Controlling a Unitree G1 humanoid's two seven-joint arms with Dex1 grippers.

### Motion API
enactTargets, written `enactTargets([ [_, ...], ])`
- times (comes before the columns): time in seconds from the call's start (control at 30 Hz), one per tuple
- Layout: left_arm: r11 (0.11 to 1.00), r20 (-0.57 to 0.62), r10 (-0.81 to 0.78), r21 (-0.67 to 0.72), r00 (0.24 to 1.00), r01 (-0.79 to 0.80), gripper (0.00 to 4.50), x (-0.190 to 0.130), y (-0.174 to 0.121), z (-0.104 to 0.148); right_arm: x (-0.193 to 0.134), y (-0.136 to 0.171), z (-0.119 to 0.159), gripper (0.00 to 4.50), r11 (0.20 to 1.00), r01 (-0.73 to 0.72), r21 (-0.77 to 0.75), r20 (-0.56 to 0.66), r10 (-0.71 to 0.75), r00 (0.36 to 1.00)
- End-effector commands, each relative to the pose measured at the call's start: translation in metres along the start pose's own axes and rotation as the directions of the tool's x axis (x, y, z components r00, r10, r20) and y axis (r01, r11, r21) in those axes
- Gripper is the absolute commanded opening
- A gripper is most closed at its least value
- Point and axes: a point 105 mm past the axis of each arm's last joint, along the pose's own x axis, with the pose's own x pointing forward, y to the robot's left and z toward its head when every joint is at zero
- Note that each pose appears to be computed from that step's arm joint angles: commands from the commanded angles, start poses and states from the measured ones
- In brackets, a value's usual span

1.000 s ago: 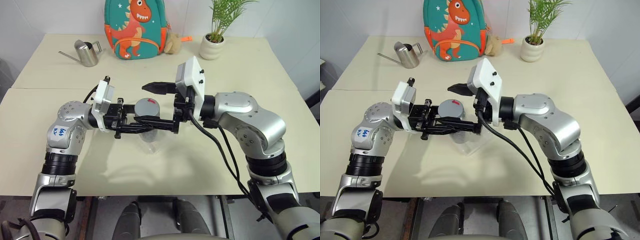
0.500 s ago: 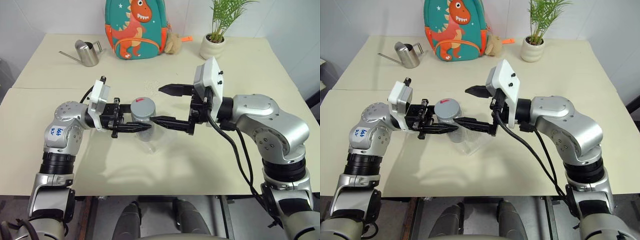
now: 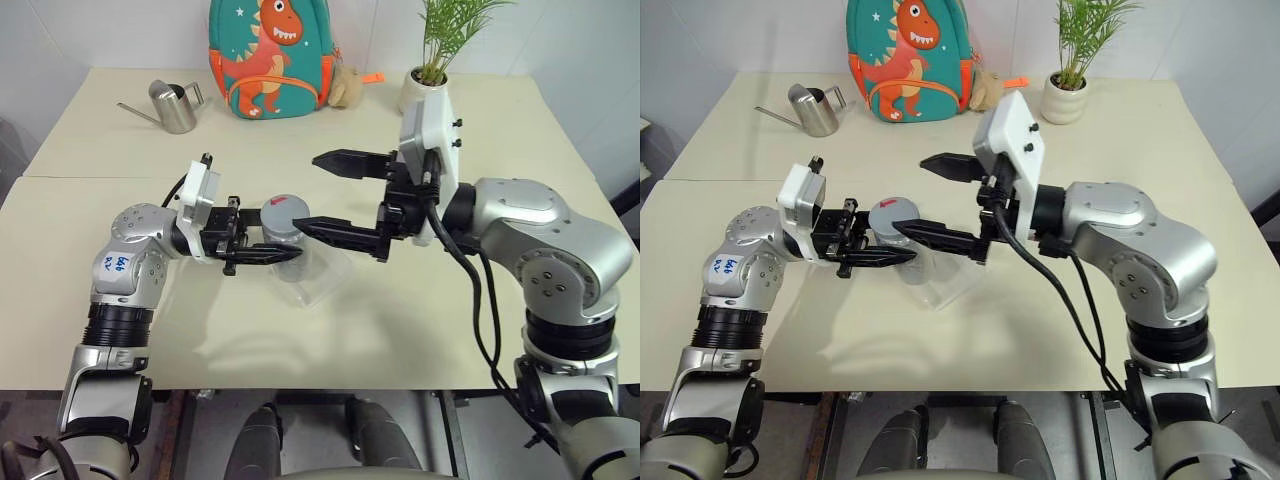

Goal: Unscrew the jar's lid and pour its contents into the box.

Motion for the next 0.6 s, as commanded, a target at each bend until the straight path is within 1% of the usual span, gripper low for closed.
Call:
enactTargets([
  [0.03,0.997,0.011,-0.04,0.061,0.999,0.039,1.96,0.007,-0.001,0.011,0.013,0.008,0.006,4.49,0.999,-0.051,-0.02,0.03,0.052,0.998],
  [0.27,0.995,0.01,-0.061,0.078,0.998,0.06,1.96,0.011,-0.004,0.011,0.031,0.011,0.0,4.49,0.996,-0.092,-0.016,0.024,0.092,0.995],
  [0.6,0.995,0.01,-0.057,0.078,0.998,0.056,1.96,0.011,-0.007,0.009,0.04,0.008,-0.006,4.49,0.995,-0.092,-0.025,0.015,0.092,0.996],
])
